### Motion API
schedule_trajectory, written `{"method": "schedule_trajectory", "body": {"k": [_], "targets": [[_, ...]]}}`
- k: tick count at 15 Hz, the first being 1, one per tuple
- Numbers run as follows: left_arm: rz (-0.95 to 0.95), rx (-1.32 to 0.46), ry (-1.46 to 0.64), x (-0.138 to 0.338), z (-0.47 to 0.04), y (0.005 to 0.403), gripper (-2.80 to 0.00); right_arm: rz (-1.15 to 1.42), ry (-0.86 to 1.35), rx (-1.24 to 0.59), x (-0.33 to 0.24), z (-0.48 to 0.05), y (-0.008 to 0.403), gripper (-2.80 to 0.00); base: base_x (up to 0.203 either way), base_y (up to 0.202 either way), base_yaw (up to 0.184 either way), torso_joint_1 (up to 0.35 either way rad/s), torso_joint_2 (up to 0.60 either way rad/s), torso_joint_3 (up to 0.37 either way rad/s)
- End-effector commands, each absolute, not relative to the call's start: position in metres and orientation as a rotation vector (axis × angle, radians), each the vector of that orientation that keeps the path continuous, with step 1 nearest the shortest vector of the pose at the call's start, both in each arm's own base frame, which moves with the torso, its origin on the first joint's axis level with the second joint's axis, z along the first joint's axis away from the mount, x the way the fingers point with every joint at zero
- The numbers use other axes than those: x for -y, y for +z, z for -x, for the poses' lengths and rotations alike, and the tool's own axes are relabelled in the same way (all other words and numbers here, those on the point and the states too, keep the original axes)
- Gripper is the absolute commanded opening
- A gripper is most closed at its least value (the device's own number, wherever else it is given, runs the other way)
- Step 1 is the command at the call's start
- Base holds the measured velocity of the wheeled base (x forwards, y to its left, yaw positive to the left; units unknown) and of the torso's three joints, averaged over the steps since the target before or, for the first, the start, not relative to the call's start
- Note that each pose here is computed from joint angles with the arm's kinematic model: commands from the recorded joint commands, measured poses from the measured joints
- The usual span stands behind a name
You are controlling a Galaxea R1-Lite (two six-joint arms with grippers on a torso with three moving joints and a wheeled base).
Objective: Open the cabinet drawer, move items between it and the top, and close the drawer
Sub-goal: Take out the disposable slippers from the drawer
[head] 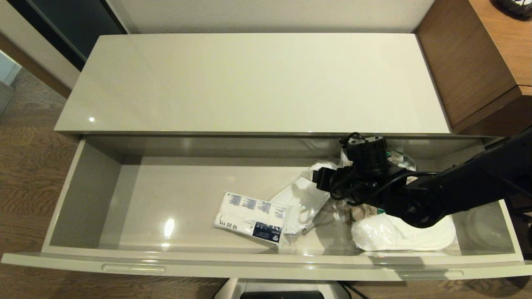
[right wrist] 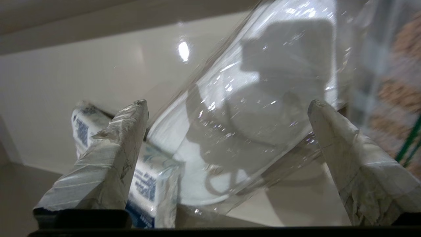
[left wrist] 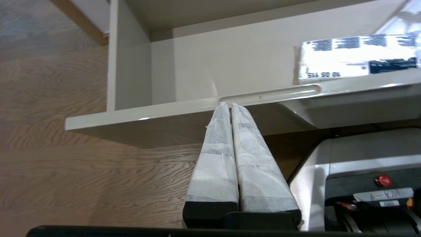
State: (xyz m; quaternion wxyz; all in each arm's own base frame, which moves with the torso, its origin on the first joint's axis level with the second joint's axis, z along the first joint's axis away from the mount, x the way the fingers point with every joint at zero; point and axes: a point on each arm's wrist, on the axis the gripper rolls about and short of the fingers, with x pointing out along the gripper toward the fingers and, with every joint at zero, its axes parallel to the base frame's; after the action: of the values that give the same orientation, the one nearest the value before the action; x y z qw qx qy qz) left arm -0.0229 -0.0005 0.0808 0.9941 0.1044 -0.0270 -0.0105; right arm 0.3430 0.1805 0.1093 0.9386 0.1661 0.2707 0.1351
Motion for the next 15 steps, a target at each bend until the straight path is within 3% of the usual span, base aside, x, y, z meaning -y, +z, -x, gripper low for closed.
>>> {"method": "schedule_trajectory", "body": {"k": [1, 12, 15], "targets": [[-0.211, 0.053, -0.022, 0.000, 0.023, 0.081, -2.80, -0.345, 0.246, -0.559, -0.174, -0.352, 0.102, 0.00, 0.000, 0.000, 0.000, 0.000, 0.00, 0.000], [-0.211, 0.053, -0.022, 0.000, 0.023, 0.081, -2.80, -0.331, 0.207, -0.575, -0.169, -0.356, 0.092, 0.00, 0.000, 0.000, 0.000, 0.000, 0.00, 0.000], [-0.211, 0.053, -0.022, 0.000, 0.023, 0.081, -2.80, -0.300, 0.186, -0.619, -0.178, -0.357, 0.069, 0.00, 0.000, 0.000, 0.000, 0.000, 0.00, 0.000]]}}
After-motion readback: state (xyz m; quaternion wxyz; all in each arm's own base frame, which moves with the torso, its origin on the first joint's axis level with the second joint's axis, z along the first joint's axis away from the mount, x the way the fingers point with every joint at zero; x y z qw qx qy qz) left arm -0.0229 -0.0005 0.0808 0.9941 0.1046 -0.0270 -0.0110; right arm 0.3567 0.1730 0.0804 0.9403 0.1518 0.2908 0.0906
